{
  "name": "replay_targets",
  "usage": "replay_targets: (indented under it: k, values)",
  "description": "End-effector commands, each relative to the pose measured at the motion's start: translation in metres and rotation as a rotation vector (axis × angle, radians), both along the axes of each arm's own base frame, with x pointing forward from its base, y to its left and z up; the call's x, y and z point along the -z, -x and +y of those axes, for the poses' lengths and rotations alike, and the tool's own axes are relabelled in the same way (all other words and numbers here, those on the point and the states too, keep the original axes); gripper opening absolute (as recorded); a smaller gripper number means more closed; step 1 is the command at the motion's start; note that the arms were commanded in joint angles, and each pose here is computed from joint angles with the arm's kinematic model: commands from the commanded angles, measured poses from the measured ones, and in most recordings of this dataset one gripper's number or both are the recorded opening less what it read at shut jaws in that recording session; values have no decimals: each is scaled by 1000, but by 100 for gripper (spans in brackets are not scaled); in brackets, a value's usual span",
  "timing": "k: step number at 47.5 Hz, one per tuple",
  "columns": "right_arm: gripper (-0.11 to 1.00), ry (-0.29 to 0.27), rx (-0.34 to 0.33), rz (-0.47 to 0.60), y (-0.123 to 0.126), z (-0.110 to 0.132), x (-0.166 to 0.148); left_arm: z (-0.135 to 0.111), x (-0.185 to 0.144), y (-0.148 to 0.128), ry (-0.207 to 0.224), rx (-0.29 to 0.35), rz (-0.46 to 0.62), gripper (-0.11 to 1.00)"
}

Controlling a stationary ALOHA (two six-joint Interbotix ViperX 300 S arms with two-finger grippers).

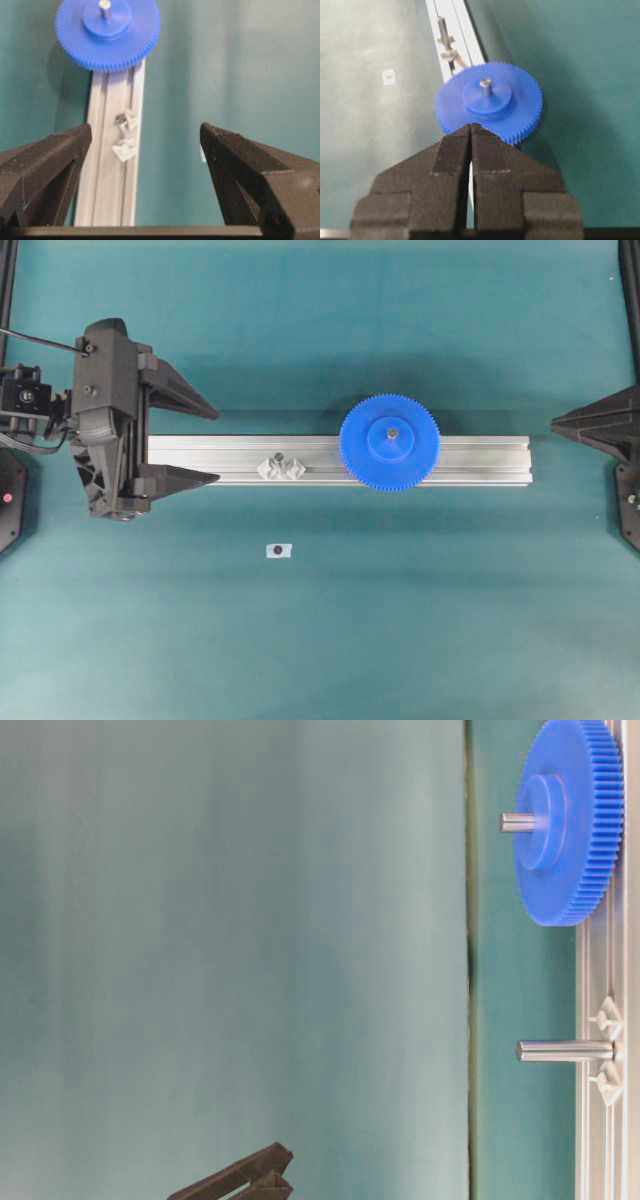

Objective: Find the location of the shaft and insert the large gear.

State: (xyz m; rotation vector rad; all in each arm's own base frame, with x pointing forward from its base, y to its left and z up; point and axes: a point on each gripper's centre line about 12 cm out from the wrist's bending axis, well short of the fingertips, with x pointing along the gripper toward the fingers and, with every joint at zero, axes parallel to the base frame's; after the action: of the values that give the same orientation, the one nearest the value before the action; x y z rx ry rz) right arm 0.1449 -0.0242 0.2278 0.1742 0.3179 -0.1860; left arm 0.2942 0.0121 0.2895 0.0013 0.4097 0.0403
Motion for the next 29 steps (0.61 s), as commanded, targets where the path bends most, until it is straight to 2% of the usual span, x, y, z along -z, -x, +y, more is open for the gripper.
replay_targets:
  k: [1, 15, 29]
  values:
    - [2, -6, 4, -9, -1, 0, -4, -1, -6, -1, -2, 5, -23, 91]
    - [2, -6, 1, -9, -2, 0, -4, -1, -6, -1, 23, -6, -26, 91]
    - [2, -4, 4, -10, -2, -1, -4, -1, -9, -1, 28, -7, -47, 91]
